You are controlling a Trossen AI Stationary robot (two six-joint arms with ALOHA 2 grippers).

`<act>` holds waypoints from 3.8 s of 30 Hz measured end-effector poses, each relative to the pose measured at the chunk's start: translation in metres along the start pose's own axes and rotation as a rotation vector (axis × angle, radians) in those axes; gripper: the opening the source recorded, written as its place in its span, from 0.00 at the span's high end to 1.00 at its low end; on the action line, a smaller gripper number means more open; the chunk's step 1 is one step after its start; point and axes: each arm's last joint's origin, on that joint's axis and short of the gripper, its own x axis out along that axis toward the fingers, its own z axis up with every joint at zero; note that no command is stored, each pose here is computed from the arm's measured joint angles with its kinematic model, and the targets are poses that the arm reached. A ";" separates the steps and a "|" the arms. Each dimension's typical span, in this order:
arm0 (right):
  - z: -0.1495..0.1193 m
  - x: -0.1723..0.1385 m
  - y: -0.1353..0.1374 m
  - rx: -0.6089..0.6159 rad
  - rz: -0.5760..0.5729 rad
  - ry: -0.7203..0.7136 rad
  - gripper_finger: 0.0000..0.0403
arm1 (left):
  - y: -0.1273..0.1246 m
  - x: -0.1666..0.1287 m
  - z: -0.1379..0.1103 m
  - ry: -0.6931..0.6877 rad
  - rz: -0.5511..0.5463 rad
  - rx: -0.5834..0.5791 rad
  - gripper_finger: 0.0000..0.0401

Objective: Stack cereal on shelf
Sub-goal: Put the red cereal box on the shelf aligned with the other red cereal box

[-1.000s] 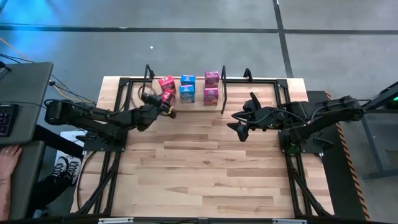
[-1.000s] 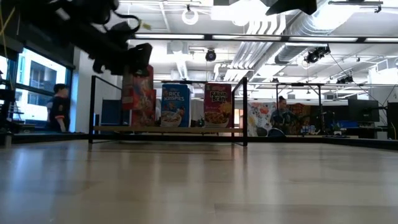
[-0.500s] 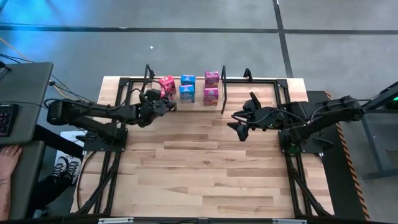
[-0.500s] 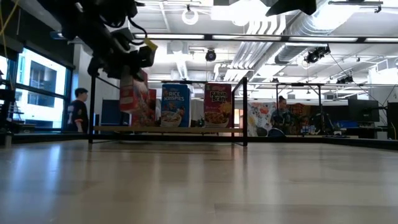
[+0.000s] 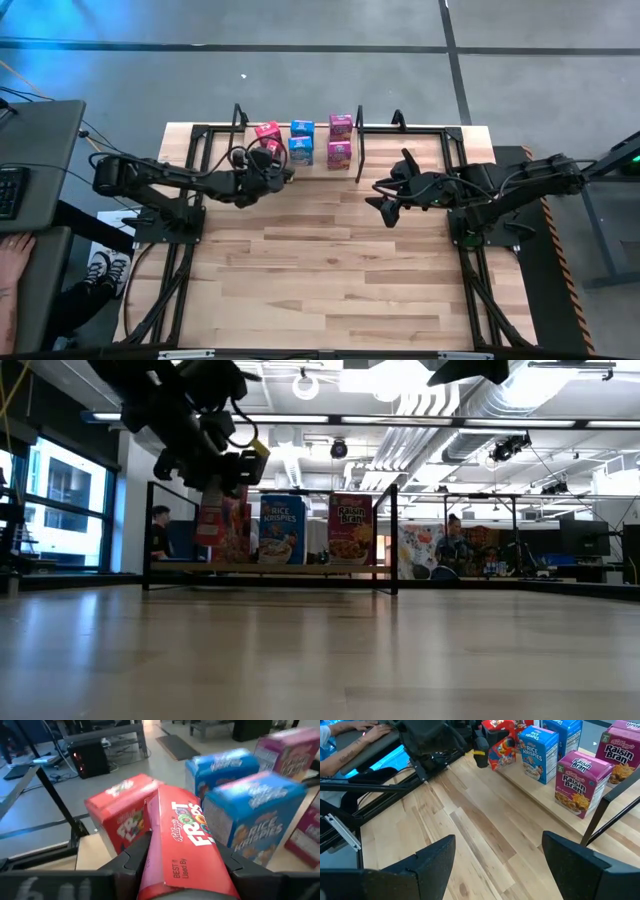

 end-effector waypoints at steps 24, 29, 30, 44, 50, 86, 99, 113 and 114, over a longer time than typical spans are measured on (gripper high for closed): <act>0.000 0.000 0.000 -0.002 0.001 0.001 0.28 | 0.000 0.019 -0.009 0.043 0.031 0.024 0.66; 0.000 0.000 0.000 0.000 0.001 0.001 0.28 | 0.000 0.021 -0.007 0.043 0.028 0.006 0.57; 0.000 0.000 0.000 0.000 0.001 0.001 0.28 | 0.000 0.021 -0.007 0.042 0.027 0.002 0.55; 0.000 0.000 0.000 0.000 -0.003 -0.003 0.28 | 0.007 0.014 0.008 0.013 0.009 0.045 0.46; 0.000 0.000 0.000 0.001 -0.004 -0.003 0.28 | 0.016 0.005 0.023 -0.013 -0.032 0.054 0.46; 0.000 0.000 0.000 -0.011 -0.006 -0.004 0.28 | -0.030 -0.044 -0.018 -0.122 -0.202 -0.176 1.00; 0.000 0.000 0.000 -0.026 -0.005 -0.001 0.28 | -0.020 -0.026 -0.031 -0.054 -0.102 -0.150 1.00; 0.000 0.000 0.000 -0.027 -0.005 -0.001 0.28 | -0.011 -0.021 -0.038 -0.030 -0.029 -0.165 1.00; 0.000 0.000 0.000 -0.027 -0.005 -0.001 0.28 | -0.011 -0.019 -0.038 -0.026 -0.028 -0.181 1.00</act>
